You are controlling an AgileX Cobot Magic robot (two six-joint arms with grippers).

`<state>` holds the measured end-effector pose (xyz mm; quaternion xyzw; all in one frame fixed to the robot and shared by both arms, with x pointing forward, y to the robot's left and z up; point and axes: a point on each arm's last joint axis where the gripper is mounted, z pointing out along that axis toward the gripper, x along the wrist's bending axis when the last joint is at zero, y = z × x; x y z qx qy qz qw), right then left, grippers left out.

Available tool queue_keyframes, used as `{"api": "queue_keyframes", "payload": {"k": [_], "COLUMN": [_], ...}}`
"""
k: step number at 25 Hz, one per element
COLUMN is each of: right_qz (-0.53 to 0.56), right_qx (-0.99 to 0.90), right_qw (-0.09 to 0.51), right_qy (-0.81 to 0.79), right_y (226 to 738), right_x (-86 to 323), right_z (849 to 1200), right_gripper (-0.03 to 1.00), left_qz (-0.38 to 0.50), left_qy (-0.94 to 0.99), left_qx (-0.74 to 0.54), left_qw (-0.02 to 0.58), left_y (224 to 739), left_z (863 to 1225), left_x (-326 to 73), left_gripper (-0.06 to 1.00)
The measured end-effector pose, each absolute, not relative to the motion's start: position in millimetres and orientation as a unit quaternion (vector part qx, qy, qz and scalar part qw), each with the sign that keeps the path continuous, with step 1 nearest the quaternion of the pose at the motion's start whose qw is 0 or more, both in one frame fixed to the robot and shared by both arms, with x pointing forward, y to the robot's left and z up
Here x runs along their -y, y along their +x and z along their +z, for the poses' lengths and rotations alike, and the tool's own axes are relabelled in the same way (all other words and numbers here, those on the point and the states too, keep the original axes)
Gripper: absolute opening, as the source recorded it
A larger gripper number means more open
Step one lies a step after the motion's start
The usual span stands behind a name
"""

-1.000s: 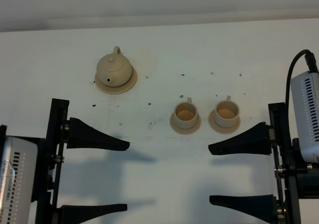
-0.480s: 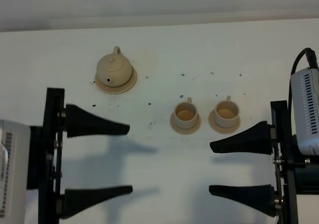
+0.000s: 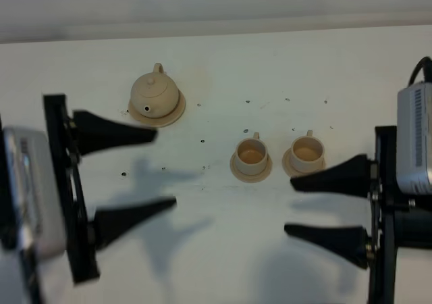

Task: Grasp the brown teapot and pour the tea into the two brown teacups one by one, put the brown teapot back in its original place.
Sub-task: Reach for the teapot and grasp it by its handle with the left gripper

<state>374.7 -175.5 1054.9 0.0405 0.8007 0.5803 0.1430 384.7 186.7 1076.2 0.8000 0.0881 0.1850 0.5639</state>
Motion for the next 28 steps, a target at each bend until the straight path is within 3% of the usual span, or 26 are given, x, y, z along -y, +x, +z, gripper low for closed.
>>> {"api": "queue_keyframes", "payload": {"k": [11,20,28], "right_qz": [0.571,0.538,0.498], "right_qx": [-0.794,-0.789,-0.762], "right_qw": [0.179,0.24,0.285], "right_qy": [0.107,0.173,0.299], "right_y": [386.7,409.8,423.7], "right_x": [180.0,185.8,209.7], "right_z": [1055.7,1097.6,1106.6], "right_gripper": [0.46,0.46,0.46], "left_qz": [0.232,0.288,0.344], "left_qy": [0.796,0.795,0.802], "left_qx": [-0.184,-0.232,-0.3], "left_qw": [0.528,0.48,0.386], "left_y": [400.0,414.3,424.9], "left_z": [1072.6,1092.0,1099.4], "left_x": [-197.1,-207.8,-227.9], "left_gripper": [0.06,0.05,0.05]}}
